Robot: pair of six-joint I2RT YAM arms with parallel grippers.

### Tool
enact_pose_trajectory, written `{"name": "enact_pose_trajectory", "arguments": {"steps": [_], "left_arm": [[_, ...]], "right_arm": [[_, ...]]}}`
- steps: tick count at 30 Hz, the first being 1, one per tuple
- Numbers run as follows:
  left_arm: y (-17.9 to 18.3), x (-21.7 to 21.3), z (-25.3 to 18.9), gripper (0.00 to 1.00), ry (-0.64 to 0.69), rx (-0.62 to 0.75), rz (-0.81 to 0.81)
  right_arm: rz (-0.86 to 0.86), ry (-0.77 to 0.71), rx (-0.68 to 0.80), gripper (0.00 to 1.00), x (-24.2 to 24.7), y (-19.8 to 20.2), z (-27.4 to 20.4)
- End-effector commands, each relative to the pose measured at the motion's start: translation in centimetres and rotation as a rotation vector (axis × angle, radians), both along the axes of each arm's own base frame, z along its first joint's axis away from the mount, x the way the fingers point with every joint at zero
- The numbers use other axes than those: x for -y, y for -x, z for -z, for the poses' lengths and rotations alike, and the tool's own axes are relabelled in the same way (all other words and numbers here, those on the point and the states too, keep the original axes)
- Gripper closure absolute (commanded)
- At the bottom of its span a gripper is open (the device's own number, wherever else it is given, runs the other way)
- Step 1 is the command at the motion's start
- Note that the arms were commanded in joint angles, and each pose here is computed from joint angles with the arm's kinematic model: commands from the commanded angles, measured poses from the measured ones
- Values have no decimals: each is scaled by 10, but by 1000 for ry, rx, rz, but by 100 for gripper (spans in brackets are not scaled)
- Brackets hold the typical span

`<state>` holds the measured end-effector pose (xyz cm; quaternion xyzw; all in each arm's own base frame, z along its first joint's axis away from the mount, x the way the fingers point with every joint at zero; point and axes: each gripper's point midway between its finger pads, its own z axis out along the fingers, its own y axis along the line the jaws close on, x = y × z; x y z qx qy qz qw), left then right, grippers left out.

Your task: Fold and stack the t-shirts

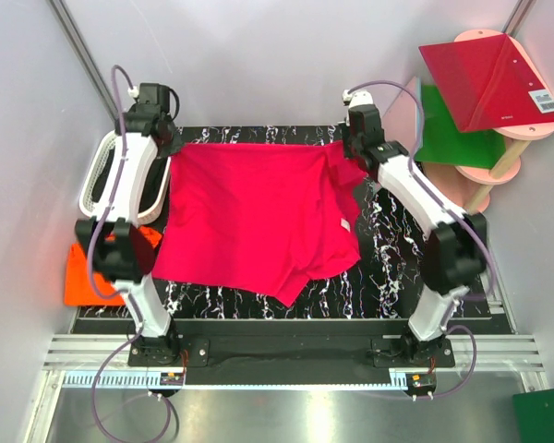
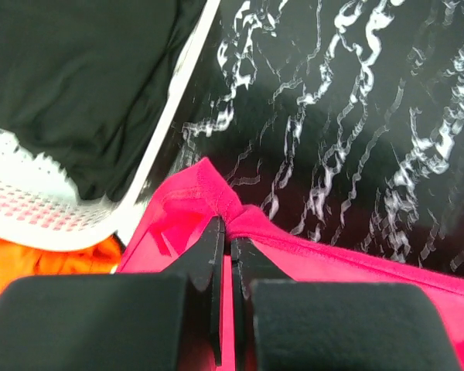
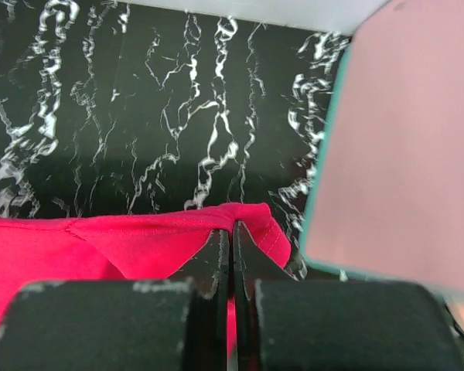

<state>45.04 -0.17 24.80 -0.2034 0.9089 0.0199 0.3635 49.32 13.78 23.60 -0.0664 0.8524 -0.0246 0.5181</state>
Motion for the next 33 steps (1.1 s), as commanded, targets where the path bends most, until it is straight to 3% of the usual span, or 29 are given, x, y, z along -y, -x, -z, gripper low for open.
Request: {"name": "enact_pose_trajectory", "arguments": {"steps": [1, 8, 11, 15, 16, 18, 21, 29, 33], "left_arm": [[-48, -13, 21, 100, -31, -13, -13], [-91, -20, 53, 100, 20, -32, -50], [-96, -31, 25, 100, 53, 49, -95], [-82, -24, -55, 100, 105, 231, -95], [-77, -23, -69, 100, 112, 259, -93], [-56, -18, -105, 100, 127, 328, -80], [-16, -17, -135, 100, 131, 378, -78], [123, -8, -155, 100, 76, 457, -34], [186, 7, -166, 100, 60, 531, 38]], "right_arm": [[-60, -119, 19, 100, -22, -59, 0], [9, -250, -56, 100, -7, -119, 40], [-11, -294, -2, 100, -7, -122, 6], [-90, -334, 80, 100, -15, -104, -65], [-107, -350, 132, 100, -15, -93, -101], [-138, -359, 145, 100, -18, -72, -128], [-200, -347, 276, 100, -18, -13, -210], [-243, -275, 378, 100, -7, 126, -271], [-284, -340, 418, 100, 3, 196, -286]]}}
